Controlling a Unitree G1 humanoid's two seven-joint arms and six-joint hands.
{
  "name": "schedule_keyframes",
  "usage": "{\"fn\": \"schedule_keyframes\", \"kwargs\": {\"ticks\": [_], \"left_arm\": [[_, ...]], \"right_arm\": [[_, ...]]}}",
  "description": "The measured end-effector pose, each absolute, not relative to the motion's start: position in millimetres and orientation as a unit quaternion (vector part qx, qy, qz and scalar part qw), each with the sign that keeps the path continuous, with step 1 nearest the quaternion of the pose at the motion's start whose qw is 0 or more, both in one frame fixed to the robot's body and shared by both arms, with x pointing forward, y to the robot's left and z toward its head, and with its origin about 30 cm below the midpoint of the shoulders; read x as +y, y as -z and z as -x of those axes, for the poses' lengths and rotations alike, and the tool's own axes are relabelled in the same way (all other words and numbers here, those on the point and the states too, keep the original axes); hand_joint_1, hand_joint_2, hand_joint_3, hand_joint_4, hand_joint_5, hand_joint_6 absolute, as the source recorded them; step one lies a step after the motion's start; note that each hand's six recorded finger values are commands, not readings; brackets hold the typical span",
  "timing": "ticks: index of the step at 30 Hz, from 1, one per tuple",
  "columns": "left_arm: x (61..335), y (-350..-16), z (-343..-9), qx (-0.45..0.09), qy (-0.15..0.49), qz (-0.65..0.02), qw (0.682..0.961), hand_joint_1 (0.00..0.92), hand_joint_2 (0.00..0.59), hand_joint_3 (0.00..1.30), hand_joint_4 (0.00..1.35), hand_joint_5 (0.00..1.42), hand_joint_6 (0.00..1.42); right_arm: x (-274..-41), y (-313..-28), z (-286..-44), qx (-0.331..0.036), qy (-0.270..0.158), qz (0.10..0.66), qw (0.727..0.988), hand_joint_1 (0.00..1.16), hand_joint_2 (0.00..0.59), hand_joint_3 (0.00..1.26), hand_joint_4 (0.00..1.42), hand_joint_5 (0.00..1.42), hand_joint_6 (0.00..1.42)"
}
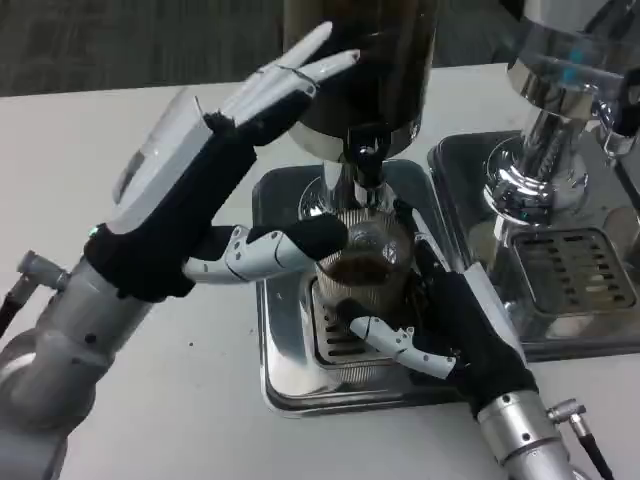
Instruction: Grasp the cup under the faucet to collect the drink, then remove the cup.
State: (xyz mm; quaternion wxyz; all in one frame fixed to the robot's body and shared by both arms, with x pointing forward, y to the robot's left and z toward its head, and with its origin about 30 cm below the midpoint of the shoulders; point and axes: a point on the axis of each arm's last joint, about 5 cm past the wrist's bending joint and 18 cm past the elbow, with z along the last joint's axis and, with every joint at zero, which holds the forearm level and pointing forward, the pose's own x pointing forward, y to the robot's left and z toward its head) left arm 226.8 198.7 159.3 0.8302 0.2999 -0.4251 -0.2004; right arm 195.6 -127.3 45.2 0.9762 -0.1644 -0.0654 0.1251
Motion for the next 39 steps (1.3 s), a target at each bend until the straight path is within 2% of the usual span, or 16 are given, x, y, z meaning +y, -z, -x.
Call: {"fn": "schedule_keyframes", "kwargs": {"ticks": [9, 14, 19, 28, 33, 39], "left_arm": [[209, -171, -212, -0.457, 0.159, -0.282, 0.829, 0.000, 0.152, 0.24, 0.05, 0.22, 0.09], [223, -171, -202, -0.447, 0.127, -0.283, 0.839, 0.000, 0.157, 0.24, 0.05, 0.22, 0.09], [243, -157, -181, -0.394, 0.087, -0.300, 0.865, 0.000, 0.163, 0.24, 0.05, 0.22, 0.09], [257, -113, -165, -0.262, 0.089, -0.320, 0.906, 0.000, 0.172, 0.21, 0.04, 0.21, 0.09], [259, -100, -163, -0.223, 0.096, -0.326, 0.914, 0.000, 0.174, 0.21, 0.03, 0.20, 0.08], [260, -76, -159, -0.149, 0.122, -0.334, 0.923, 0.000, 0.176, 0.22, 0.03, 0.19, 0.08]], "right_arm": [[-128, -44, -195, -0.065, -0.127, 0.155, 0.978, 0.66, 0.198, 0.00, 0.00, 0.00, 0.19], [-128, -44, -196, -0.065, -0.130, 0.155, 0.977, 0.66, 0.200, 0.00, 0.00, 0.00, 0.19], [-128, -45, -196, -0.067, -0.133, 0.155, 0.977, 0.66, 0.197, 0.00, 0.00, 0.00, 0.19], [-128, -45, -196, -0.066, -0.136, 0.154, 0.976, 0.67, 0.193, 0.00, 0.00, 0.01, 0.20], [-128, -45, -196, -0.066, -0.138, 0.153, 0.976, 0.67, 0.192, 0.00, 0.00, 0.02, 0.20], [-126, -45, -196, -0.067, -0.136, 0.151, 0.977, 0.68, 0.183, 0.00, 0.00, 0.00, 0.19]]}}
